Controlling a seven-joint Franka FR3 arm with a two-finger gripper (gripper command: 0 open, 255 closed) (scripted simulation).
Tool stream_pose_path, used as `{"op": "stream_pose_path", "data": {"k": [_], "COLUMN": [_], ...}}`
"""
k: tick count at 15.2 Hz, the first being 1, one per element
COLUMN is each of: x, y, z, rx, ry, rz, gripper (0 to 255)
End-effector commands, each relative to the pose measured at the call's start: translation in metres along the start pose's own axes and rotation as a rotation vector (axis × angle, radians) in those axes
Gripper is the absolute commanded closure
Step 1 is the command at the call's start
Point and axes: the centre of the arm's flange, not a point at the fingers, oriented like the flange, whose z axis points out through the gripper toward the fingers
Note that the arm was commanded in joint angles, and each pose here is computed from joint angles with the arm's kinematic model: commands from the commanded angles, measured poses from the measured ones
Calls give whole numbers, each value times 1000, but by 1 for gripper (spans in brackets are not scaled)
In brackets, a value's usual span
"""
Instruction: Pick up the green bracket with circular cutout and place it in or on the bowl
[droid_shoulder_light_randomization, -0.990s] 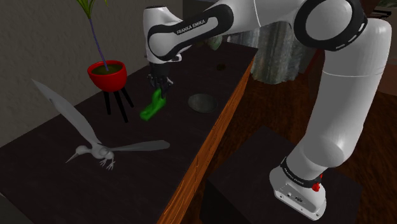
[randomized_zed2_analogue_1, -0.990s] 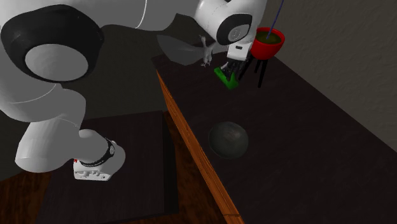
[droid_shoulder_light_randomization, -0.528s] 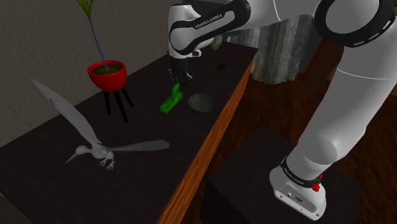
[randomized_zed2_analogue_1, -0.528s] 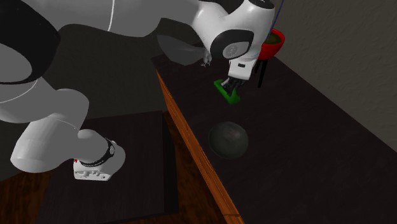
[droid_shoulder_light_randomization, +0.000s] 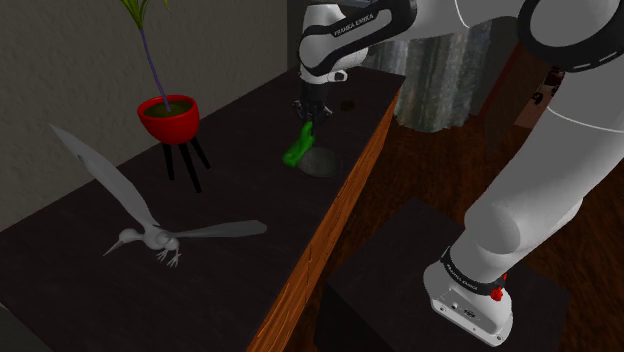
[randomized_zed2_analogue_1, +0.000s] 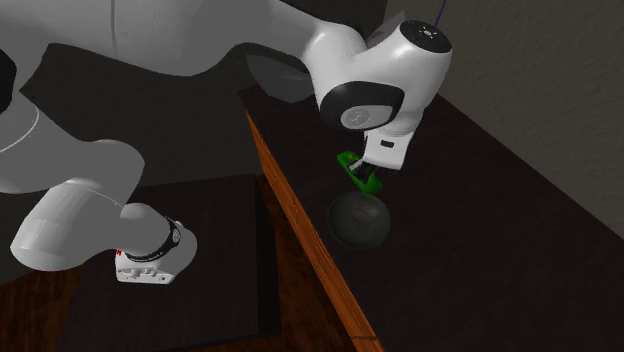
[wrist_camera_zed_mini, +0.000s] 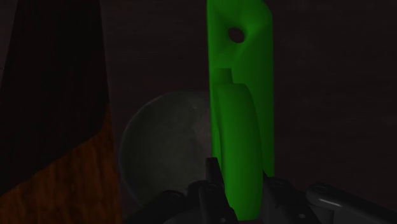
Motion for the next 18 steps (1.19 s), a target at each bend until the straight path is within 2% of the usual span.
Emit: {"op": "stream_pose_path", "data": {"k": [1,5,18], "x": [23,60,64], "y": [14,38,39], "z": [-4,-8,61], "rx": [0,0,0], "ry": [0,0,0], "rz": [-2,-2,-2], "gripper": [255,255,255]}}
